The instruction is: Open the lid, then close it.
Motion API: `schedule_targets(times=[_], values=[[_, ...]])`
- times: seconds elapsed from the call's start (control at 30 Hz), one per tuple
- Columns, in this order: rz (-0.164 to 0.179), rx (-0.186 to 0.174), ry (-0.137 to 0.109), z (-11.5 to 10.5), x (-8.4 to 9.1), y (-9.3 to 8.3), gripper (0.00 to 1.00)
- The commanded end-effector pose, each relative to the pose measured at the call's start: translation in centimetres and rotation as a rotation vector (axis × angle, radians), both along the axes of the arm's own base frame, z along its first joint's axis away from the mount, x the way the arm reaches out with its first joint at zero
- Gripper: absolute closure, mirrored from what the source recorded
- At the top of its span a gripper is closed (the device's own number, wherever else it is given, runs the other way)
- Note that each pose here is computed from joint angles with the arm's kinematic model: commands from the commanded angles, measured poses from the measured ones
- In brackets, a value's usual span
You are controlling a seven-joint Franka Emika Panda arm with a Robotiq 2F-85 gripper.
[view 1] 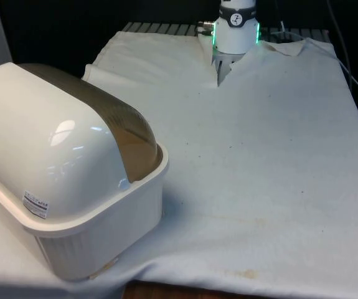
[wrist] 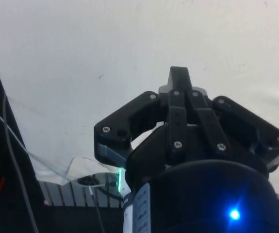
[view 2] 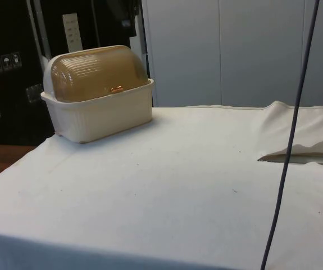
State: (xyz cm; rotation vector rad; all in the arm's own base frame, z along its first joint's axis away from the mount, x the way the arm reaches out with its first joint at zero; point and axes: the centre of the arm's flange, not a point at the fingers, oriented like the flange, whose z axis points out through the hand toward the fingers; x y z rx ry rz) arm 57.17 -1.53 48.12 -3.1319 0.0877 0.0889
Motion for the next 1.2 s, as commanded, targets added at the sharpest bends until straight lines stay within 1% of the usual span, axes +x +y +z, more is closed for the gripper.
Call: schedule_targets(times=[0.0,0.13,0.17,0.2,0.23,0.27,0.3,0.47,0.53,0.57,0.6,0.7,0.73,0.77,0.83,0.87,0.9,1.1,1.13,1.17], values=[[-0.01,-0.009,-0.016,-0.4,0.1,0.0,1.0],[-0.036,-0.011,-0.026,-1.4,0.2,0.0,1.0],[-0.049,-0.011,-0.028,-2.0,0.2,0.0,1.0],[-0.049,-0.011,-0.028,-2.0,0.2,0.0,1.0],[-0.042,-0.006,-0.019,-2.0,0.2,0.0,1.0],[-0.056,-0.011,-0.03,-2.2,0.3,-0.1,1.0],[-0.068,-0.013,-0.033,-2.7,0.4,-0.1,1.0],[-0.093,-0.015,-0.046,-4.0,0.5,-0.4,1.0],[-0.102,-0.014,-0.056,-4.7,0.7,-1.0,1.0],[-0.095,-0.01,-0.042,-4.5,0.6,-0.7,1.0],[-0.105,-0.015,-0.059,-4.9,0.7,-1.3,1.0],[-0.11,-0.015,-0.071,-5.7,0.9,-2.1,1.0],[-0.114,-0.014,-0.078,-6.2,1.0,-2.6,1.0],[-0.114,-0.014,-0.078,-6.2,1.0,-2.6,1.0],[-0.117,-0.016,-0.09,-6.8,1.1,-3.4,1.0],[-0.116,-0.019,-0.078,-6.7,1.0,-3.1,1.0],[-0.119,-0.017,-0.093,-7.1,1.2,-3.7,1.0],[-0.13,-0.023,-0.117,-8.5,1.6,-5.5,1.0],[-0.131,-0.028,-0.106,-8.5,1.5,-5.4,1.0],[-0.132,-0.024,-0.121,-8.8,1.6,-5.8,1.0]])
